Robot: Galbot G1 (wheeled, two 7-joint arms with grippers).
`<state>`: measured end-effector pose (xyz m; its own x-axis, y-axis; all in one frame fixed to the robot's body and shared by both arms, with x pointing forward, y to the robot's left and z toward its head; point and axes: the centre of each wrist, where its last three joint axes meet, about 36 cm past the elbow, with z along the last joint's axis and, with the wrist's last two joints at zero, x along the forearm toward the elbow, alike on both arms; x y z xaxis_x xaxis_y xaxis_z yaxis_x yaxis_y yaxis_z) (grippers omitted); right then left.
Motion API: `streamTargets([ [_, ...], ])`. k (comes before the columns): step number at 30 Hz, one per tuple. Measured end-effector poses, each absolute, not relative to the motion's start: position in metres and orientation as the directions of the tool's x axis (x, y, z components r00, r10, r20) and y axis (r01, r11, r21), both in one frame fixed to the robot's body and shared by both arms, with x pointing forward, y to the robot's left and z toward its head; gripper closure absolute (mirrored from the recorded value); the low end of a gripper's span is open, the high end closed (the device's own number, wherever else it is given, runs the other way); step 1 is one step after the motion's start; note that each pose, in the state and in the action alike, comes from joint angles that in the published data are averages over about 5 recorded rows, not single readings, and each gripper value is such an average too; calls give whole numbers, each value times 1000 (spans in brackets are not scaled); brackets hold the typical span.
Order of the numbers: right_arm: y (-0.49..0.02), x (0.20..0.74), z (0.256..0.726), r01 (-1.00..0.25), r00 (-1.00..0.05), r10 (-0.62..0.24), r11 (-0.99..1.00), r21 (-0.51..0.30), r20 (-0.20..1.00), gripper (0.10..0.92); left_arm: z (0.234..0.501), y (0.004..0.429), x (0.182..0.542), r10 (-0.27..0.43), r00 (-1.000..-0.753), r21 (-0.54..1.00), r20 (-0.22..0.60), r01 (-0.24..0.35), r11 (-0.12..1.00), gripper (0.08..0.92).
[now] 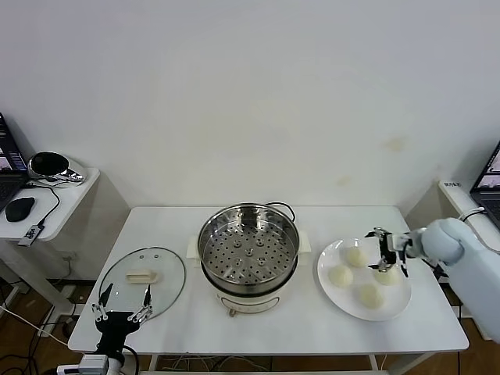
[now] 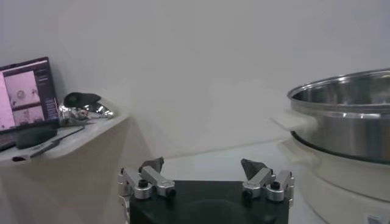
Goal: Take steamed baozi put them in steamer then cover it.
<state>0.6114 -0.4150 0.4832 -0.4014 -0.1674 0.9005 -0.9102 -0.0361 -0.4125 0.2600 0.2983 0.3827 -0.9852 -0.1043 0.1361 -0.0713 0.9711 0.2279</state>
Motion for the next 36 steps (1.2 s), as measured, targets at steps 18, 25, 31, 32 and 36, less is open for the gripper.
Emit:
streamTargets([
  [18, -380, 665, 450, -950, -297, -58, -79, -301, 953, 207, 390, 308, 261, -119, -985, 248, 123, -86, 965, 177],
  [25, -376, 671, 444, -957, -278, -35, -79, -280, 960, 283, 390, 309, 262, -118, -986, 249, 121, -85, 965, 177],
  [31, -372, 673, 443, -957, -275, -29, -85, -276, 961, 354, 389, 309, 262, -119, -985, 249, 122, -86, 965, 177],
  [32, -372, 673, 443, -957, -274, -29, -87, -276, 961, 366, 389, 309, 262, -119, -985, 249, 122, -86, 965, 177],
  [36, -372, 674, 445, -957, -273, -27, -95, -275, 962, 407, 390, 309, 262, -119, -985, 249, 121, -86, 965, 177],
])
